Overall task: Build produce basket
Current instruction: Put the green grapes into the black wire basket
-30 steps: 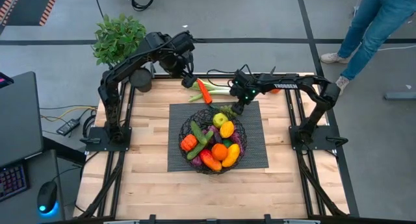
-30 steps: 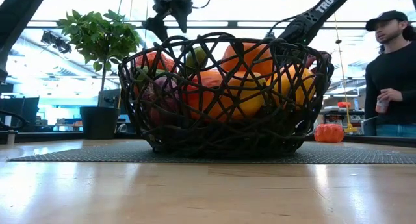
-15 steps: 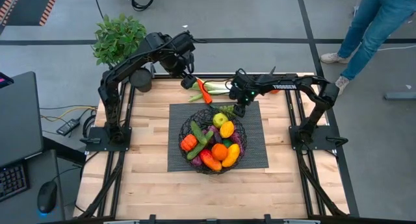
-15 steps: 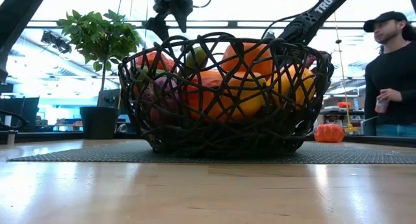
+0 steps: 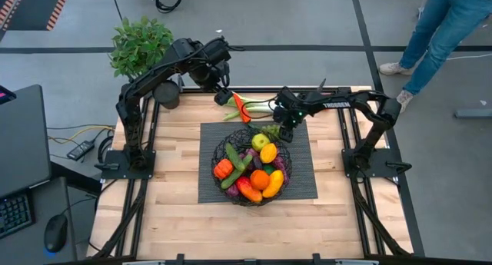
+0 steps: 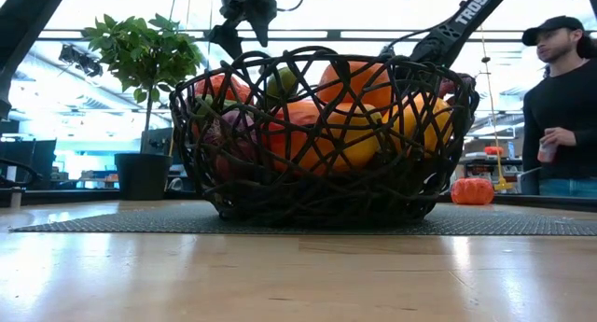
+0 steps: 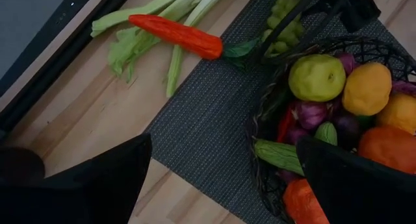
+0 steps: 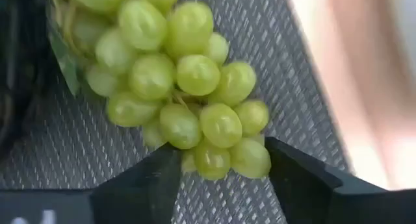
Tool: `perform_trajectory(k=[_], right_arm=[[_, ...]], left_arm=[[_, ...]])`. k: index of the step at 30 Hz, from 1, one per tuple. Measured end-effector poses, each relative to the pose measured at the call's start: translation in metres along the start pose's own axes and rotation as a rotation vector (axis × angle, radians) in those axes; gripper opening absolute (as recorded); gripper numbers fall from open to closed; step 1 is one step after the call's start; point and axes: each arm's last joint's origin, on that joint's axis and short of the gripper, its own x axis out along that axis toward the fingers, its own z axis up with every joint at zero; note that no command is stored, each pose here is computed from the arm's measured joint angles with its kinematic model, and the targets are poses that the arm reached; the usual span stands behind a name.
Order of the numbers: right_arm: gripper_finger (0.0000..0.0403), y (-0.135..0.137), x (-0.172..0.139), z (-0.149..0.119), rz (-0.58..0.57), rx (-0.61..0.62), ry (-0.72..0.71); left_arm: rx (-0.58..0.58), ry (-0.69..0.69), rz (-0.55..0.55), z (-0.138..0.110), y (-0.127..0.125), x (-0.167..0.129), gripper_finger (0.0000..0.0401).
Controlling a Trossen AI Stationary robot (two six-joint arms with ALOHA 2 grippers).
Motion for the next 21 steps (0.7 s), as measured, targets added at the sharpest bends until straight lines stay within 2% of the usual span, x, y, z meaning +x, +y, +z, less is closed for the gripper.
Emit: perform_trajectory(k=[5, 10, 15, 21], right_arm=[[0.0155, 0.000, 0.002, -0.004, -0.007, 0.025, 0.009], [0.0106, -0.002, -0.005, 0.006, -0.039, 0.052, -0.011], [0.0071, -0.009, -0.023, 0.022, -0.108, 0.070, -0.022], [0.0041, -0.014, -0.059, 0.046, -0.124, 0.094, -0.033]], left_arm=[[0.000, 0.000, 0.000, 0.000, 0.000, 0.000, 0.0389], [0.001, 0.000, -0.001, 0.000, 0.000, 0.000, 0.0389], [0.009, 0.000, 0.000, 0.000, 0.000, 0.000, 0.0389], [0.033, 0.000, 0.001, 0.000, 0.000, 0.000, 0.0389]])
